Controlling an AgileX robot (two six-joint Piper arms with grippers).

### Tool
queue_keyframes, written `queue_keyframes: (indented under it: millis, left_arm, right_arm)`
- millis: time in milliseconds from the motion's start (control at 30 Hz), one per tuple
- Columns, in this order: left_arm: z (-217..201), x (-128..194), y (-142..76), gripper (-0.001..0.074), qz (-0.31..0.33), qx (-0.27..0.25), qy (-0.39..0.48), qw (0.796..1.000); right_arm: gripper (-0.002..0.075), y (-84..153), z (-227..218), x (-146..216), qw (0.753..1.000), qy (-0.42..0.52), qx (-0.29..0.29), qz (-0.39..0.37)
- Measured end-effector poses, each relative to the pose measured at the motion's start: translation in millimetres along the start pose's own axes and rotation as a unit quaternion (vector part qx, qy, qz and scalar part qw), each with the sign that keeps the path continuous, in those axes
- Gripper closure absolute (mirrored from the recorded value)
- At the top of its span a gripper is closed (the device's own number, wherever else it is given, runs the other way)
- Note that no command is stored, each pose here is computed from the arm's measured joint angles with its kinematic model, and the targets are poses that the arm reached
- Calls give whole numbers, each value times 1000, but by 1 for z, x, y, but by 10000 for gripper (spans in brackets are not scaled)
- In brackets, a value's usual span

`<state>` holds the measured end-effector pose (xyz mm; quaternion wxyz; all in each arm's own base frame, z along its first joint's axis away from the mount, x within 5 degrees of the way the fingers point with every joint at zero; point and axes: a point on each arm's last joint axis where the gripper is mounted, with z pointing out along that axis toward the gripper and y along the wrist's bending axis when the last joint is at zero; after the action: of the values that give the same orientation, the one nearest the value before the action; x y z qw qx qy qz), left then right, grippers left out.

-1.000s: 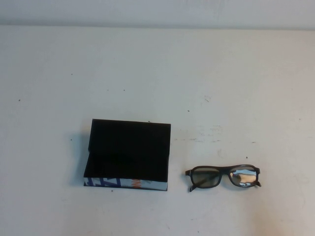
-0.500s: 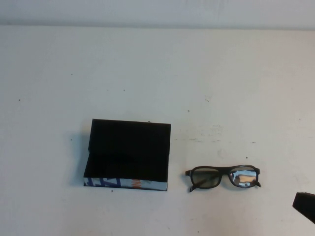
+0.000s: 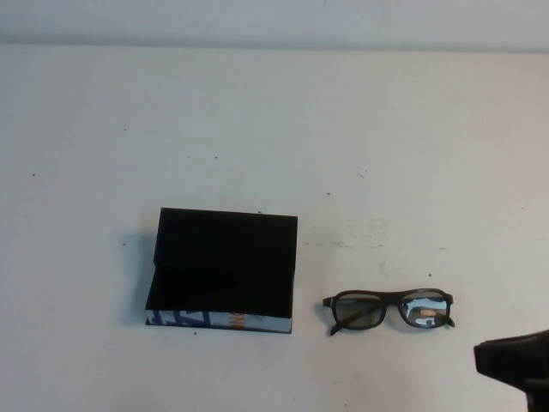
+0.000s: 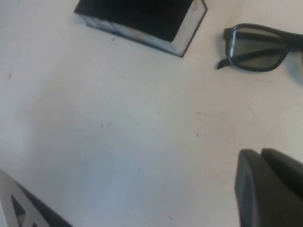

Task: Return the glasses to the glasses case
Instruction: Pick up the glasses from the table

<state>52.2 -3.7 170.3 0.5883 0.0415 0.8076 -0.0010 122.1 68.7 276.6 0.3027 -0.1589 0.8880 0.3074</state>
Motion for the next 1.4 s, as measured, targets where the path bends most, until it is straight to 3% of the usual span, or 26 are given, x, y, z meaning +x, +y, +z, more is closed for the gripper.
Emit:
queue_keyframes:
  millis: [233, 433, 633, 767, 867, 1100, 1233, 1400]
  left_arm:
    - [0, 0, 0, 738, 0, 0, 0, 1000]
    - [0, 0, 0, 738, 0, 0, 0, 1000]
    - [0, 0, 0, 738, 0, 0, 0, 1000]
    - [0, 0, 0, 738, 0, 0, 0, 1000]
    - [0, 0, 0, 738, 0, 0, 0, 1000]
    - [0, 0, 0, 738, 0, 0, 0, 1000]
    - [0, 0, 0, 738, 0, 0, 0, 1000]
    - [0, 0, 0, 738, 0, 0, 0, 1000]
  right_arm:
    - [737, 29, 19, -27, 982, 69, -13, -174]
    - [737, 48, 56, -41, 938, 166, -11, -303]
    - [737, 38, 93, -58, 896, 258, 25, -360]
    - [725, 24, 115, -67, 855, 293, 39, -426]
    - [667, 12, 127, -77, 833, 310, 40, -457]
    - [430, 0, 147, -93, 784, 328, 9, -527]
    - [395, -6, 155, -99, 767, 332, -4, -550]
    - [386, -11, 170, -103, 765, 331, -27, -552]
